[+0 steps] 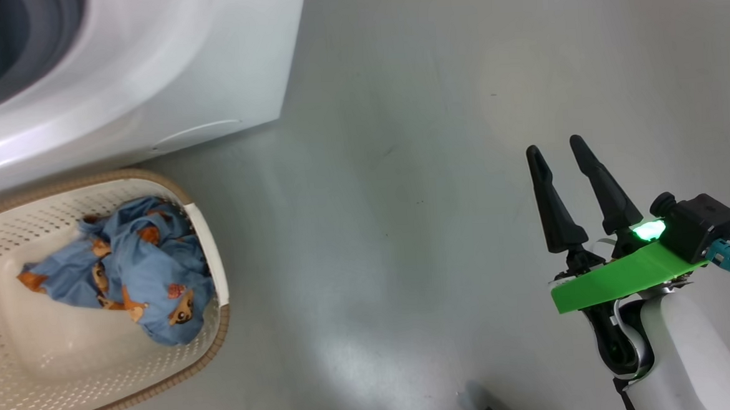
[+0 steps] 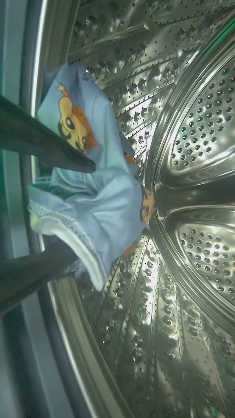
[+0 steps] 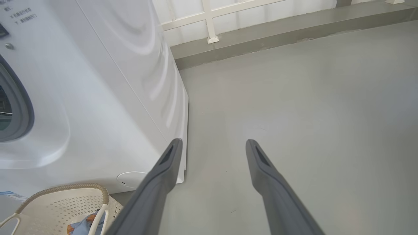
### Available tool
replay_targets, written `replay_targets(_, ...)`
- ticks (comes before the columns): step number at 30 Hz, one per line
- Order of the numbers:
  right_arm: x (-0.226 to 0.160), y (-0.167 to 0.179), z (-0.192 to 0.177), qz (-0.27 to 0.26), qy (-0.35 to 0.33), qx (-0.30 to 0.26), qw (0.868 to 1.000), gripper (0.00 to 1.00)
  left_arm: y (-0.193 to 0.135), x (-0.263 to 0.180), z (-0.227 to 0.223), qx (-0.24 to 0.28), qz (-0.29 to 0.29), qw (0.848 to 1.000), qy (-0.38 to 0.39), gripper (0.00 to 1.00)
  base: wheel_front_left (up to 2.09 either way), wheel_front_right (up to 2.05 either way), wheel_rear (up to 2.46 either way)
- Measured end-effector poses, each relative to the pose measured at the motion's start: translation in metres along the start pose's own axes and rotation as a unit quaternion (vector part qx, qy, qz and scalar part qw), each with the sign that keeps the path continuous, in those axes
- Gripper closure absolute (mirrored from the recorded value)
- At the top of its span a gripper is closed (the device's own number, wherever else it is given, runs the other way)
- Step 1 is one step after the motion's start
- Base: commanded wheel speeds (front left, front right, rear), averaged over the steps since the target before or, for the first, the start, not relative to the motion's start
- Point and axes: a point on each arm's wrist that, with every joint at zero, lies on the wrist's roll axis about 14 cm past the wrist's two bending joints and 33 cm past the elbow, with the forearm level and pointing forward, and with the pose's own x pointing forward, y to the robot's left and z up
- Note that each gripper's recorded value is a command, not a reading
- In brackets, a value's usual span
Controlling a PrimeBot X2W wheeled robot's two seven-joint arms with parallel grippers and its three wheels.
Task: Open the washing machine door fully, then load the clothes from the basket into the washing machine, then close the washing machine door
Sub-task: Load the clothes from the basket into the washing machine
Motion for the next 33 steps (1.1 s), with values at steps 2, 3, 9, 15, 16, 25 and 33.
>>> replay_targets(2, 0.001, 0.002, 0.002, 0.003, -0.002, 0.0, 1.0, 0.0, -0.004, -0.005, -0.002, -0.013, -0.003, 1.0, -0.003, 0.0, 0.0, 0.0, 0.0)
replay_targets(3, 0.001, 0.002, 0.003, 0.005, -0.003, -0.001, 1.0, 0.0, -0.005, -0.008, -0.004, -0.018, -0.004, 1.0, -0.005, 0.0, 0.0, 0.0, 0.0)
replay_targets(9, 0.001, 0.005, 0.012, 0.015, -0.014, -0.006, 1.0, 0.0, -0.003, -0.03, -0.003, -0.05, -0.002, 0.998, -0.026, 0.0, 0.0, 0.0, 0.0)
replay_targets(15, 0.0, 0.005, 0.023, 0.021, -0.025, -0.011, 0.999, 0.0, 0.005, -0.06, 0.001, -0.077, 0.005, 0.995, -0.059, 0.0, 0.0, 0.0, 0.0)
replay_targets(16, -0.002, 0.004, 0.023, 0.02, -0.024, -0.012, 0.999, 0.0, 0.006, -0.066, 0.0, -0.079, 0.006, 0.995, -0.061, 0.0, 0.0, 0.0, 0.0)
replay_targets(25, -0.013, 0.003, 0.032, 0.027, -0.031, -0.018, 0.999, 0.0, 0.014, -0.125, -0.012, -0.062, 0.023, 0.995, -0.074, 0.0, 0.0, 0.0, 0.0)
replay_targets(33, -0.028, 0.006, 0.038, 0.036, -0.034, -0.019, 0.999, 0.0, 0.017, -0.179, -0.017, -0.045, 0.038, 0.995, -0.08, 0.0, 0.0, 0.0, 0.0)
